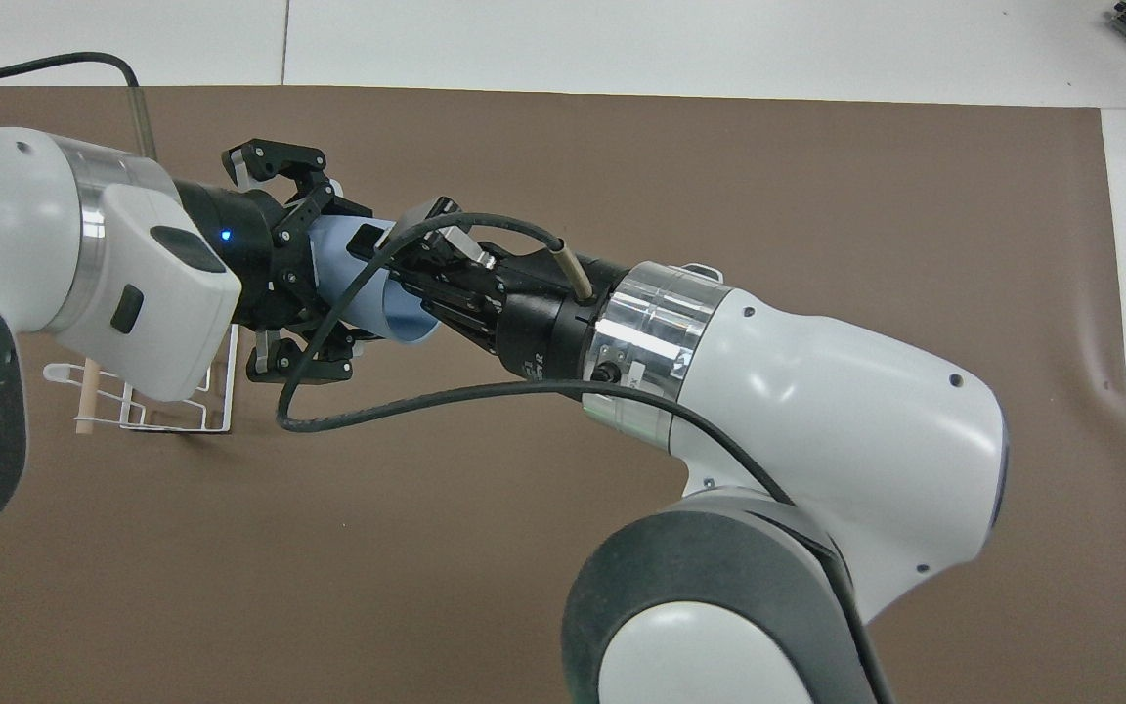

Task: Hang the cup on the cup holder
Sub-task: 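Grasp the cup with the left gripper while the right gripper holds it, then open the right gripper and release the cup to the left gripper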

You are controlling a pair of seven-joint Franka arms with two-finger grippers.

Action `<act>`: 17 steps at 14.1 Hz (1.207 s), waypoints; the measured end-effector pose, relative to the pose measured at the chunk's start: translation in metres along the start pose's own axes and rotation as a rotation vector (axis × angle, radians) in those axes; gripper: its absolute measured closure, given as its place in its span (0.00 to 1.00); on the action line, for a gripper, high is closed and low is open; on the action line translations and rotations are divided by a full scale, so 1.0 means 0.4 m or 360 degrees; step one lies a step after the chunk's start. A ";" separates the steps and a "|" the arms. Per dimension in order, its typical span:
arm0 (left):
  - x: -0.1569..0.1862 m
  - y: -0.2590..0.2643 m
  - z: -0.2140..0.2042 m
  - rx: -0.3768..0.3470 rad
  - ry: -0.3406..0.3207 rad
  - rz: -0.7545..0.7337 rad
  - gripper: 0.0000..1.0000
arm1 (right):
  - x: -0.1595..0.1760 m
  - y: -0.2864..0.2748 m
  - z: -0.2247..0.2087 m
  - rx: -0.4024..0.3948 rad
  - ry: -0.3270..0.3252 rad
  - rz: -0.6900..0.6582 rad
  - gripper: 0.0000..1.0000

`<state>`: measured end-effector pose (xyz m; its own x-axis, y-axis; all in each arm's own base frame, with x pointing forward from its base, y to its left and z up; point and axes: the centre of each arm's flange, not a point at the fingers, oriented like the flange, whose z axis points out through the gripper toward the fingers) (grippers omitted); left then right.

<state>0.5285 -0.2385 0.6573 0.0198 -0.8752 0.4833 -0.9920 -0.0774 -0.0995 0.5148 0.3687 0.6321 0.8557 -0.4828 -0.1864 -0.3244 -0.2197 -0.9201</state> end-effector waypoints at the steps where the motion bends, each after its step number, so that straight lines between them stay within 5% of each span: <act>1: 0.000 0.000 0.000 -0.0001 -0.0001 0.0000 0.09 | 0.000 0.000 0.000 0.0000 0.0000 0.0001 0.95; 17: -0.015 0.004 0.002 -0.0035 -0.0018 -0.0015 0.10 | -0.008 0.008 0.010 -0.0012 -0.0013 0.0015 0.95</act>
<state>0.5268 -0.2337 0.6536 0.0303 -0.8798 0.4744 -0.9943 -0.0752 -0.0760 0.5126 0.3729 0.6283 0.8559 -0.4778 -0.1980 -0.3356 -0.2216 -0.9156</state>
